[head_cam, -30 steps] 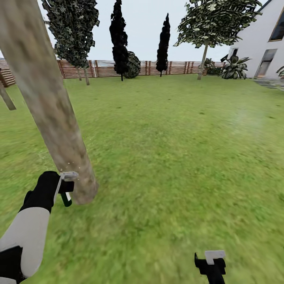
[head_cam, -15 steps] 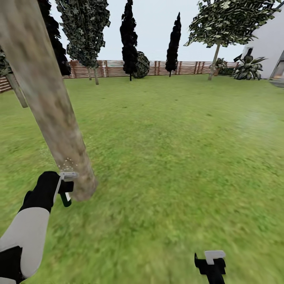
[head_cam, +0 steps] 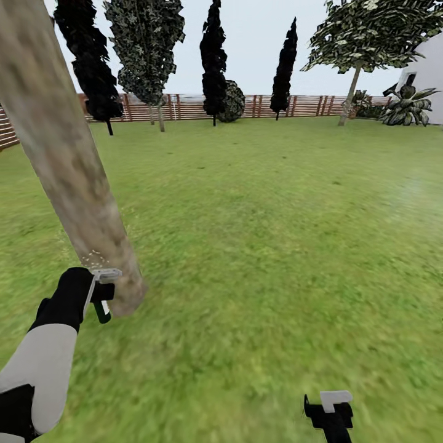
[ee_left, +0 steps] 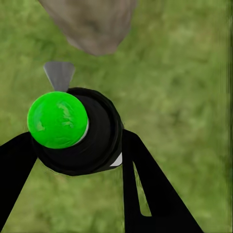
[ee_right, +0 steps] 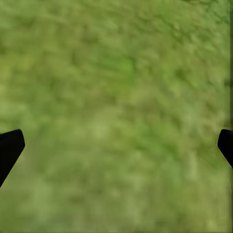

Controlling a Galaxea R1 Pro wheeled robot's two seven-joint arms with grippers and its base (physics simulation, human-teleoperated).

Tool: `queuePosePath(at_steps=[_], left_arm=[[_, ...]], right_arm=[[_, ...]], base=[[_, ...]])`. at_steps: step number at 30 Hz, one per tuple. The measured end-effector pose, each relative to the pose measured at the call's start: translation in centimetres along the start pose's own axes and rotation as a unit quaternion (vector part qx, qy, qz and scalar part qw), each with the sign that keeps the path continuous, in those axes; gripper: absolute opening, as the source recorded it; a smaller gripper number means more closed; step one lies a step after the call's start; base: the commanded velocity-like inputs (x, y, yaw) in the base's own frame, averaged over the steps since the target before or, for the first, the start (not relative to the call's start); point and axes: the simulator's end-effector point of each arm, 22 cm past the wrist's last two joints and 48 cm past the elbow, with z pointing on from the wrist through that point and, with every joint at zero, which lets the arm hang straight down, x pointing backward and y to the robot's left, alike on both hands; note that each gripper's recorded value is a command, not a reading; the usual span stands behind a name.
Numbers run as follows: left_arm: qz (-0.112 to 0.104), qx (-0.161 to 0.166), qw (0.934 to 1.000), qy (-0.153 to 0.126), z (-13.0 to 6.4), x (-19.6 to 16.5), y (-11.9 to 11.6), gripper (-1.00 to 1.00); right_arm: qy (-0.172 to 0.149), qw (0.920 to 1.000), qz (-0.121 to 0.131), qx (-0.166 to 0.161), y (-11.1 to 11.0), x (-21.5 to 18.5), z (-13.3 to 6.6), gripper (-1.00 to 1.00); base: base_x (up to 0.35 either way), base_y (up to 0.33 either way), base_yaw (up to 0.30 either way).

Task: In the garden, pick up the pesticide atomizer on the floor and spray pesticide onto both trees until each tree trunk is fully covered.

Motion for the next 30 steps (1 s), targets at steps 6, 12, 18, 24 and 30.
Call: queuePosePath(at_steps=[6,12,18,24,30], left_arm=[[0.000,0.000,1.0000,-0.001,-0.04,-0.09,0.00,-1.00],[0.000,0.000,1.0000,0.001,0.05,0.14,0.02,-1.00],[0.000,-0.007,1.0000,0.003,0.19,0.46,0.94,-1.00],[0.002,-0.001,1.0000,0.004,0.26,0.60,0.07,-1.00],[0.002,-0.002,1.0000,0.004,0.26,0.60,0.20,-1.00]], right_arm=[[0.000,1.0000,0.001,0.000,0.10,-0.02,-0.02,1.00],[0.000,1.0000,0.001,0.000,0.11,-0.02,-0.01,1.00],[0.000,1.0000,0.001,-0.001,0.11,-0.02,-0.01,1.00],[0.000,1.0000,0.001,0.000,0.05,0.00,-0.01,1.00],[0.000,1.0000,0.000,-0.001,0.10,-0.02,-0.01,1.00]], base=[[0.187,-0.237,0.025],[0.169,-0.237,0.268],[0.165,-0.237,0.274],[0.170,-0.237,0.035],[0.166,-0.238,0.026]])
